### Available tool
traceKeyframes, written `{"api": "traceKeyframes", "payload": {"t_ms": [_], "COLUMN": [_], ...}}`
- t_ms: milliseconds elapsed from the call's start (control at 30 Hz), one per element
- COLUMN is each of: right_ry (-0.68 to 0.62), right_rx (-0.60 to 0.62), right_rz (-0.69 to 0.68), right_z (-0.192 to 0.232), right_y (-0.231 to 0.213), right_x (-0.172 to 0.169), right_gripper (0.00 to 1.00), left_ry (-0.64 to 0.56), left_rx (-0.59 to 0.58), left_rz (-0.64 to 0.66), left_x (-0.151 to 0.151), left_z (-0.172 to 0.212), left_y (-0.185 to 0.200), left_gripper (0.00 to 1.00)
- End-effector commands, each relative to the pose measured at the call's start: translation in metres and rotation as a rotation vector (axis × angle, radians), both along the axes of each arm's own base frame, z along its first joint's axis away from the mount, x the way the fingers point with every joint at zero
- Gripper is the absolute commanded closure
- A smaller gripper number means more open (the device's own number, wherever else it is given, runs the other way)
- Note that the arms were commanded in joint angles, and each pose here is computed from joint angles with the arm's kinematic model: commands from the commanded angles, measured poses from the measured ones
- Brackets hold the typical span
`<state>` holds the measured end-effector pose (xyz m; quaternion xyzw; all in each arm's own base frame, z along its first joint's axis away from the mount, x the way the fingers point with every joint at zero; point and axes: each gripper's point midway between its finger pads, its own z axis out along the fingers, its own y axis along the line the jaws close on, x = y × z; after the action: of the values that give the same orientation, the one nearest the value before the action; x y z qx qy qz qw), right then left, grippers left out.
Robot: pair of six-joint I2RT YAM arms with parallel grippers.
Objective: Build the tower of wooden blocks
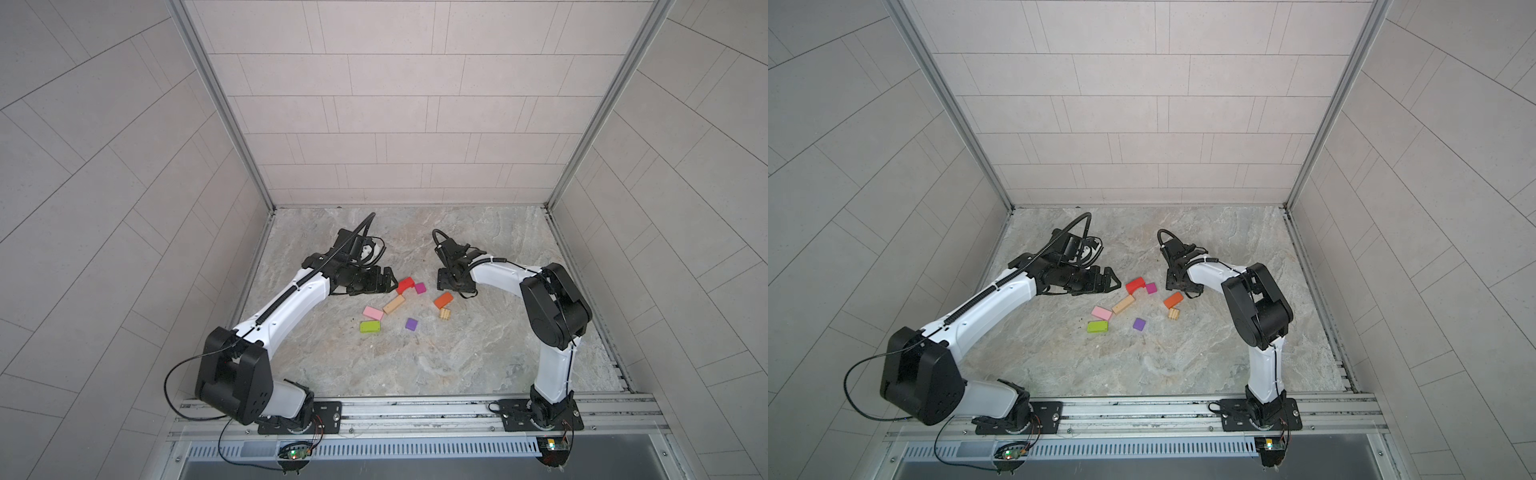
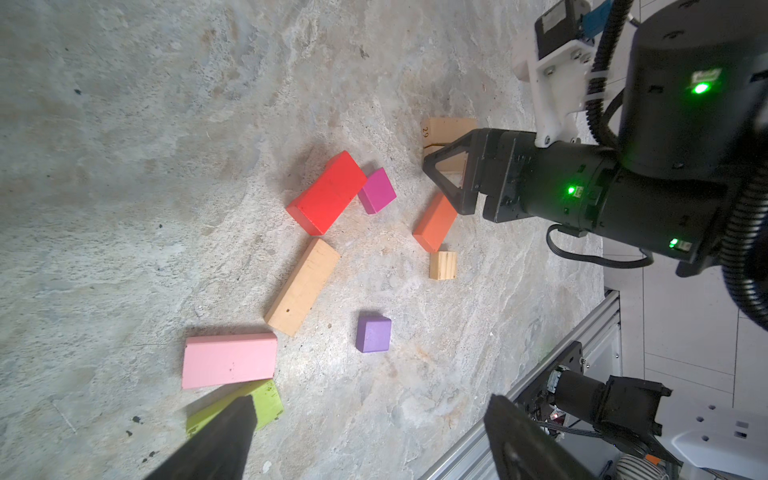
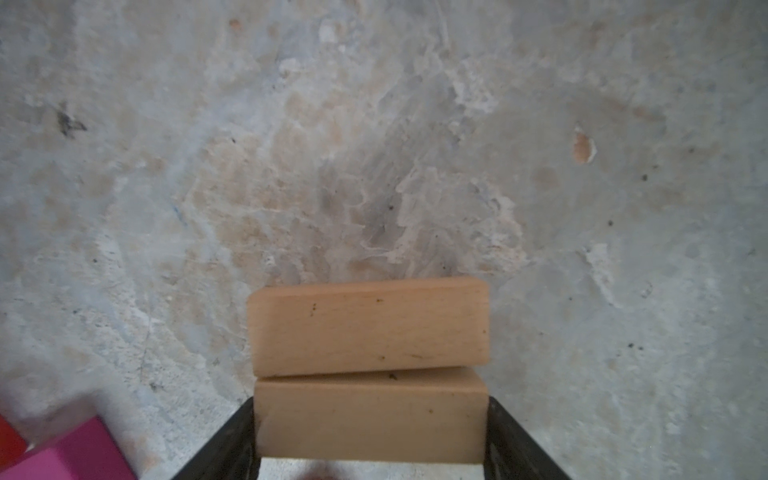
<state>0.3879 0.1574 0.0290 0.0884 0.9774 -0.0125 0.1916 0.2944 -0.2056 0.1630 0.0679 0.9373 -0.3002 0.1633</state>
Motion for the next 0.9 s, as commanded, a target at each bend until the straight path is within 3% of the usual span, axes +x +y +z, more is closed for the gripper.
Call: {"api": "traceKeyframes", "payload": {"t_ms": [0,867], "right_ry": [0.039,0.093], "right_rx": [-0.055,-0.037], "right_rz": [0.009,0.009], "right_z": [-0.008,-0.021], "right_y": [-0.006,-0.016], "right_x": [-0.004,-0.008], "right_gripper": [0.24,0.23], "left_ry": [-0.015,-0.011], "left_rx": [-0.009,-0.027], "left_rz": [0.003,0.004], "left_x": [0.001,0.004], "left_z": [0.003,0.003], "left_y": [0.001,-0.001], "left_gripper": [0.07,0.08]}}
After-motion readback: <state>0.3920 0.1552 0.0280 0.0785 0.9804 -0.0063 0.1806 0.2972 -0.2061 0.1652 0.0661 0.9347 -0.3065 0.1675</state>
